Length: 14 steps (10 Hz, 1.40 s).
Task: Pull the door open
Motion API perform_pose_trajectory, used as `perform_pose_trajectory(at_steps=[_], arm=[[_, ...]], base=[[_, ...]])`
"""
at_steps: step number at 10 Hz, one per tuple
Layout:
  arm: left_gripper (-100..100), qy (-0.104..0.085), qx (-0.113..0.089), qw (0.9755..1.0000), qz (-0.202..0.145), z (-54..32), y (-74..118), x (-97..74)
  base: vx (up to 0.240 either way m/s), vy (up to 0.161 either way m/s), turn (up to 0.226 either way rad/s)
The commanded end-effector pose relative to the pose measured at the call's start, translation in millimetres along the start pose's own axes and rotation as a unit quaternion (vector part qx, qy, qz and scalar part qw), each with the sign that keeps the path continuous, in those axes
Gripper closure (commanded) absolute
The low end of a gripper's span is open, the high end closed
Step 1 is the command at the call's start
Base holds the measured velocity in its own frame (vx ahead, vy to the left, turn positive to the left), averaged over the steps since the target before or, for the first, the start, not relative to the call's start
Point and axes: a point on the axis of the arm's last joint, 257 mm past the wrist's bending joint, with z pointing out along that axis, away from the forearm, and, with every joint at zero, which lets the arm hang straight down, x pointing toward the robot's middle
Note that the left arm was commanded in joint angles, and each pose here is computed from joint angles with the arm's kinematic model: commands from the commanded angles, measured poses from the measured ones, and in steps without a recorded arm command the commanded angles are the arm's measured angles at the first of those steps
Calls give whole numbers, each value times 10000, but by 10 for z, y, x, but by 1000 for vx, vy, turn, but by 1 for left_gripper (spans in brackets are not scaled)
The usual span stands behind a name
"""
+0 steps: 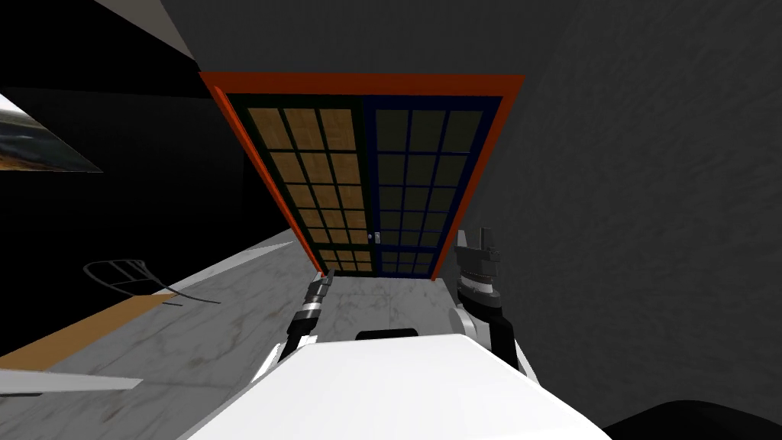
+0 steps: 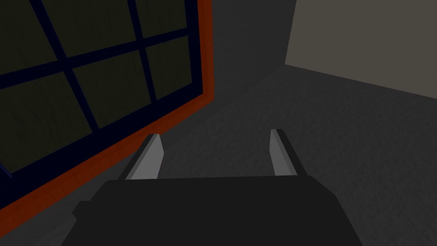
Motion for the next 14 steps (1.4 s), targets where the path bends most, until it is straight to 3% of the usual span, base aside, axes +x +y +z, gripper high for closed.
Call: perform_pose_trajectory(at_steps=[1, 6, 14], arm=[[-100, 77, -54, 9997, 219, -34, 70, 81], [-100, 320, -197, 9961, 804, -160, 268, 328], [-100, 682, -345, 9846, 1571, -365, 497, 672]], base=[[118, -36, -80], [110, -27, -77], [115, -19, -73]])
